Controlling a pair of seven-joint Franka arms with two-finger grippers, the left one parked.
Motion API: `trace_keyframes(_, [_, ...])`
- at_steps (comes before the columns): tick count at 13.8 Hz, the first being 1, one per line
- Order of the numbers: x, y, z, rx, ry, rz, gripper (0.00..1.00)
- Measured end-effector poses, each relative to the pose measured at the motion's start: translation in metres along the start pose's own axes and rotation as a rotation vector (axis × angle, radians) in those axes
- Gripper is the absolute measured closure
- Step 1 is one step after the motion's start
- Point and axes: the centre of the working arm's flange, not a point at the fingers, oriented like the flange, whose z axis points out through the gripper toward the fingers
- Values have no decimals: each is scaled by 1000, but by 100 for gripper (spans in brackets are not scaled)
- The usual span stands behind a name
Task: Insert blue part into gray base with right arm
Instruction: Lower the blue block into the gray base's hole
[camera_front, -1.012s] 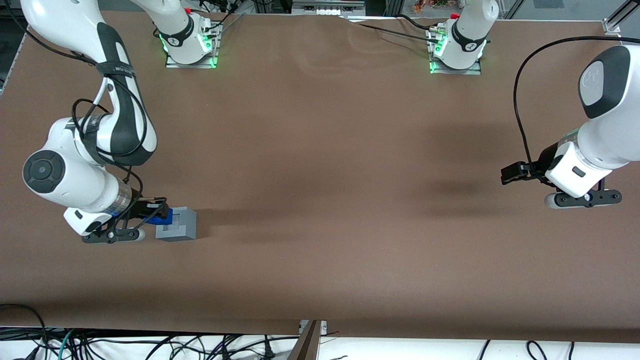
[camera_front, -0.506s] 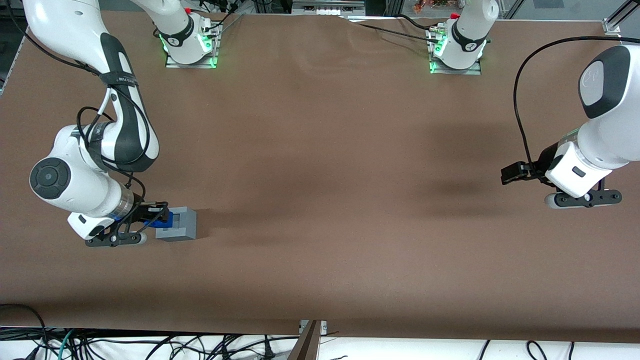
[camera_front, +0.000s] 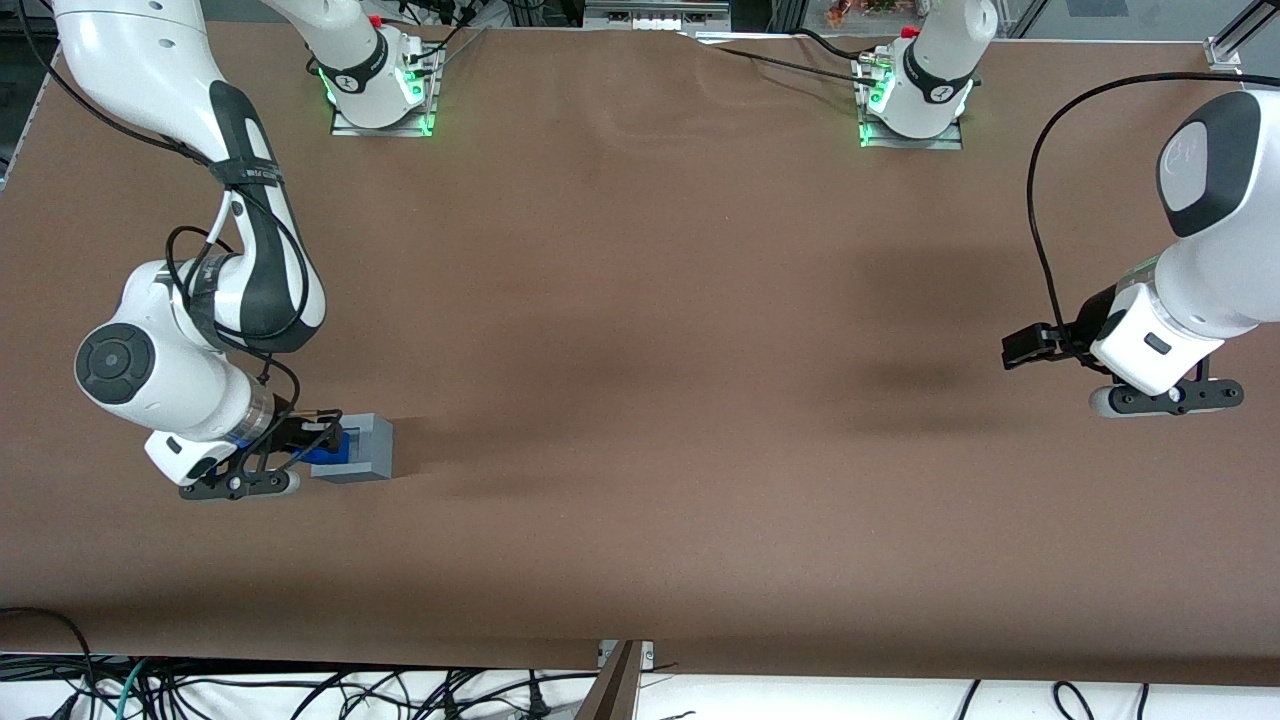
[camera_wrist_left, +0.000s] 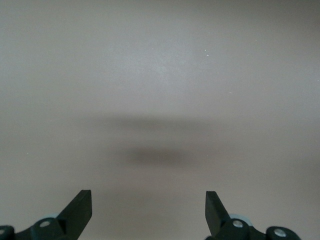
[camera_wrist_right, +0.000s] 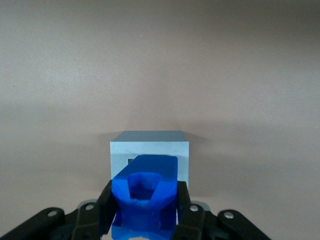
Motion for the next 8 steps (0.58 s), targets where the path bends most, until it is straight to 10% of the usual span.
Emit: trace_keyframes(8, [-1, -3, 6, 2, 2, -10, 49])
